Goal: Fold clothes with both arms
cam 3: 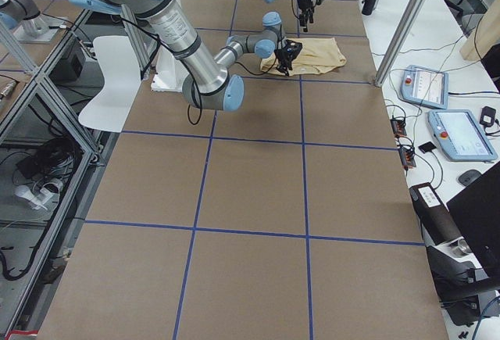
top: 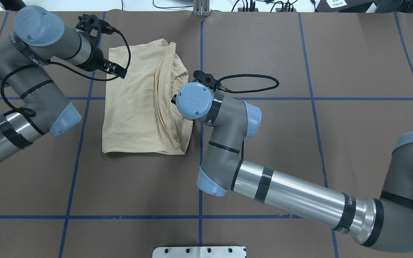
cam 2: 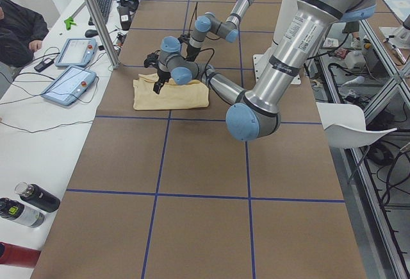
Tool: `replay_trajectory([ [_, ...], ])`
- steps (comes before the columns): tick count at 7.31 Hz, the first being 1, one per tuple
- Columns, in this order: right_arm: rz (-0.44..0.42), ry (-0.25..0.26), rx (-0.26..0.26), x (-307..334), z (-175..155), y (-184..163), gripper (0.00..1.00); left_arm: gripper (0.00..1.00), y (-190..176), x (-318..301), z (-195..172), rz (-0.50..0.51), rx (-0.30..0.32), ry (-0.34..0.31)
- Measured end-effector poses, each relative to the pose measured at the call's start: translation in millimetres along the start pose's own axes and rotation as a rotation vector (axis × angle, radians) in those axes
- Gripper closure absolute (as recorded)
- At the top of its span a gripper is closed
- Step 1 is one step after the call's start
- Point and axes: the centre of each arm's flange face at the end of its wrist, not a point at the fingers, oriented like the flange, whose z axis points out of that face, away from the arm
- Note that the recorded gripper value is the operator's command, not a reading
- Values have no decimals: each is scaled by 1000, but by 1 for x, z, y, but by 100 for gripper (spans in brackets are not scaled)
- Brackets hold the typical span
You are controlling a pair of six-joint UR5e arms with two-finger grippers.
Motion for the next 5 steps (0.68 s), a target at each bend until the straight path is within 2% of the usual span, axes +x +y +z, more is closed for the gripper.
replay_trajectory([
  [2, -4, 5, -3, 2, 2, 7, 58, 0, 0, 0, 0, 0, -1, 0],
  [3, -5, 9, -4, 2, 4, 8, 74, 0, 1, 0, 0, 0, -1, 0],
  [4, -5, 12, -4, 3, 5, 9, 100, 0, 1, 0, 0, 0, -1, 0],
  [5, -4, 13, -4, 3, 5, 9, 100, 0, 1, 0, 1, 0, -1, 0],
])
